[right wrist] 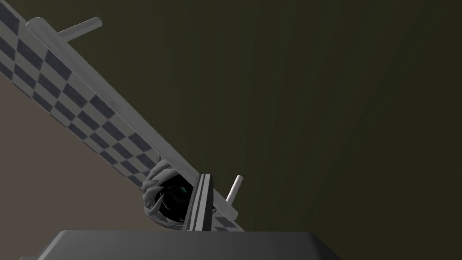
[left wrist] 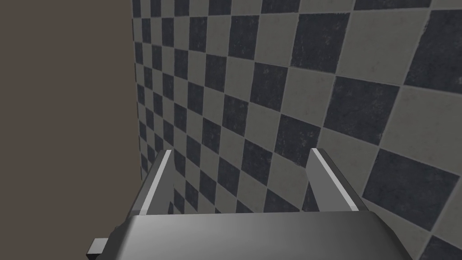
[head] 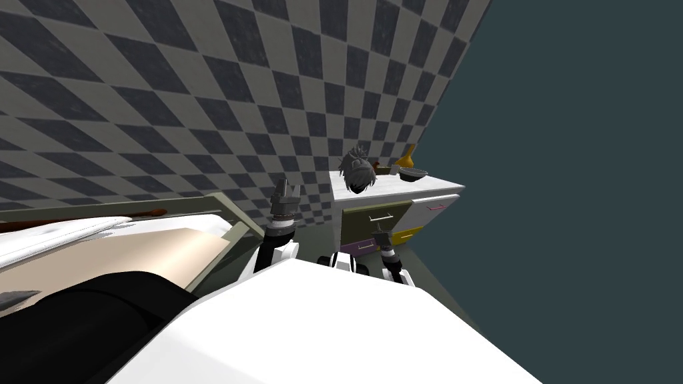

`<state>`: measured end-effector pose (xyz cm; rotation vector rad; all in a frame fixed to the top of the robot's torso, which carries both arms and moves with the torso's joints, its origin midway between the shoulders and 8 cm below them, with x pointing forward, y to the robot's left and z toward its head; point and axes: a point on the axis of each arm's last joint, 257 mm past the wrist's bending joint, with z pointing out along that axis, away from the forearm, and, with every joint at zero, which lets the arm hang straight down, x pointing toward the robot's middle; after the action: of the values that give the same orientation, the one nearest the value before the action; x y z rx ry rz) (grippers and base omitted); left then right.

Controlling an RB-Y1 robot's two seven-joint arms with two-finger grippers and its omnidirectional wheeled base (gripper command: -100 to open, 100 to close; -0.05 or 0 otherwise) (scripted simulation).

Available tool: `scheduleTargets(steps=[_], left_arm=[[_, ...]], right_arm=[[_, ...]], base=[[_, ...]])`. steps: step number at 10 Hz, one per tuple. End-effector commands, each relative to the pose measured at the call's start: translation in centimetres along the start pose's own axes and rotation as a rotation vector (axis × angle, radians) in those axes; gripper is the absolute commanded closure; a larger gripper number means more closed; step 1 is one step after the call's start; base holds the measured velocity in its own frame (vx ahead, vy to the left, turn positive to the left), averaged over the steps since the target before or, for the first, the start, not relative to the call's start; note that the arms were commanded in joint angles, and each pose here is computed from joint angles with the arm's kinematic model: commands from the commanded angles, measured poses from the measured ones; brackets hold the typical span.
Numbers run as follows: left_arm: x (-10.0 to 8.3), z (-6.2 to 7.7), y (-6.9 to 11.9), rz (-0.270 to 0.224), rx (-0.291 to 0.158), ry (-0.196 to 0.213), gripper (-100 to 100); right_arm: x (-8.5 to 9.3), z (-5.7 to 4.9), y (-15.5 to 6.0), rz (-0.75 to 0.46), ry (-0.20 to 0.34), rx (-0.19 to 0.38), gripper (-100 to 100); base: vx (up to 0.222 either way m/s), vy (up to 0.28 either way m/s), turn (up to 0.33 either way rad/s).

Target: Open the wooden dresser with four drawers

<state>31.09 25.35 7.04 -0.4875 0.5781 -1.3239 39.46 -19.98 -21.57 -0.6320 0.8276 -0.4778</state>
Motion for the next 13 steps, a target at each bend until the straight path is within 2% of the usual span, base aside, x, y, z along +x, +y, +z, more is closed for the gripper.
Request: scheduleTargets(steps=[1, 2, 7, 13], left_arm=[[0.0, 0.0, 0.0, 0.0, 0.0, 0.0, 0], [0.0, 0.0, 0.0, 0.0, 0.0, 0.0, 0], [0.0, 0.0, 0.0, 0.0, 0.0, 0.0, 0], [0.0, 0.0, 0.0, 0.0, 0.0, 0.0, 0]], right_arm=[[-0.2, -0.6, 0.3, 0.0, 0.001, 0.001, 100], [0.4, -1.1, -0.3, -0.034, -0.008, -0.027, -100], [2.5, -2.0, -2.6, -0.158, -0.016, -0.119, -100], [4.4, -1.7, -5.0, -0.329, 0.038, -0.182, -100]], base=[[0.004, -0.034, 0.002], [0.0, 0.0, 0.0], [-0.004, 0.04, -0.015], [-0.01, 0.119, -0.041]])
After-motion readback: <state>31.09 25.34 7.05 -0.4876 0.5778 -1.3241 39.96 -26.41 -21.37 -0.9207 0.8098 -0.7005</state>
